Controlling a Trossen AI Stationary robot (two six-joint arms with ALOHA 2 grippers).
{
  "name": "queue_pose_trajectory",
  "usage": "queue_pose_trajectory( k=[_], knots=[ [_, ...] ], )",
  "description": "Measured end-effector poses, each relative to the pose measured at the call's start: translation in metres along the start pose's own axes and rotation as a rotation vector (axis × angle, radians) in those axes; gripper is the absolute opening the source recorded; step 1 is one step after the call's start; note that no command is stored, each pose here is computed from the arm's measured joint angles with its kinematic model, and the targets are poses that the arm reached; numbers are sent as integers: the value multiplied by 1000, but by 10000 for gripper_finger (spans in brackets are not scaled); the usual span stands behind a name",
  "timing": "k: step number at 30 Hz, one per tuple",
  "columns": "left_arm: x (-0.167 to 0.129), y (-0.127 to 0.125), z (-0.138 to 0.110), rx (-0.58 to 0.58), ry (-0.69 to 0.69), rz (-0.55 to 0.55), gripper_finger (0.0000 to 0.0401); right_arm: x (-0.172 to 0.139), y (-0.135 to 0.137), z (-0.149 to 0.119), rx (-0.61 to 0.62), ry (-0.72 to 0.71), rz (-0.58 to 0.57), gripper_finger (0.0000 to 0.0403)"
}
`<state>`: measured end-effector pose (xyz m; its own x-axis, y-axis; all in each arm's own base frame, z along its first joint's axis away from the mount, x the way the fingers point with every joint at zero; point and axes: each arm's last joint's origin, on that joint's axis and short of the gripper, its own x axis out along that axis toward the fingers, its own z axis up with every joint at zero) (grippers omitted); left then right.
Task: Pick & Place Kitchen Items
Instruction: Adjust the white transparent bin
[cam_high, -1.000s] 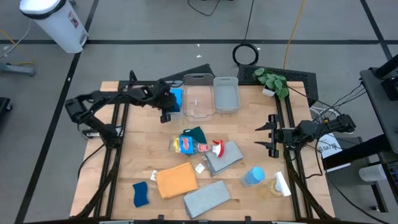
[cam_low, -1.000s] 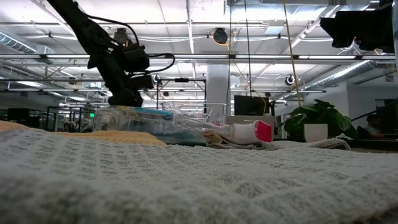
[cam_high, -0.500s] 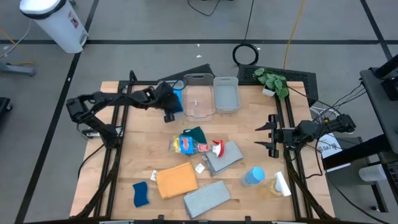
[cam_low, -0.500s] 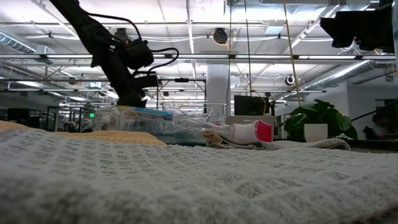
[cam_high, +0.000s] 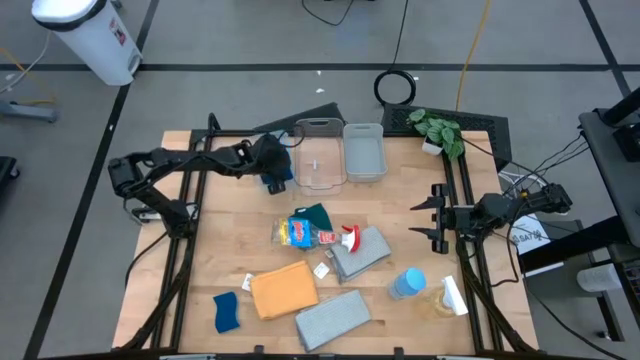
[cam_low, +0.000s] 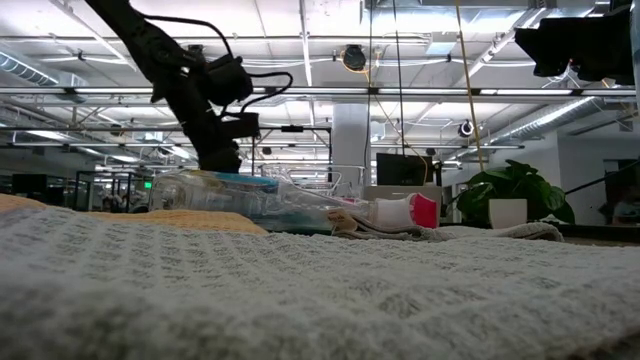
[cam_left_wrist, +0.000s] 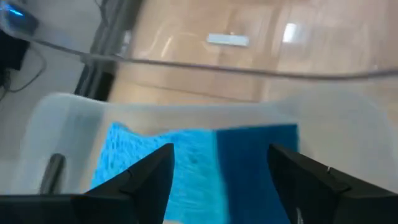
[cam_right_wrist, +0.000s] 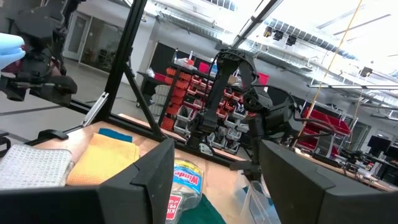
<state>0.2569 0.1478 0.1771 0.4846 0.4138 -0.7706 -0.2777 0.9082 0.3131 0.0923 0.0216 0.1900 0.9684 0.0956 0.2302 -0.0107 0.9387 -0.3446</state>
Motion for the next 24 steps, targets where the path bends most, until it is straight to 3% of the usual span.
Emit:
queue_pose_trajectory(
  k=[9, 15, 19, 24],
  knots=[
    [-21, 13, 39, -14, -37, 18, 258, 0, 0, 0, 0, 0, 0, 205],
    [-50, 31, 57, -167, 133, 139, 257, 0, 0, 0, 0, 0, 0, 205],
    [-63, 46, 43, -315, 316, 315, 257, 0, 0, 0, 0, -1, 0, 205],
    [-69, 71, 6, -606, 436, 485, 257, 0, 0, 0, 0, 0, 0, 206]
  ],
)
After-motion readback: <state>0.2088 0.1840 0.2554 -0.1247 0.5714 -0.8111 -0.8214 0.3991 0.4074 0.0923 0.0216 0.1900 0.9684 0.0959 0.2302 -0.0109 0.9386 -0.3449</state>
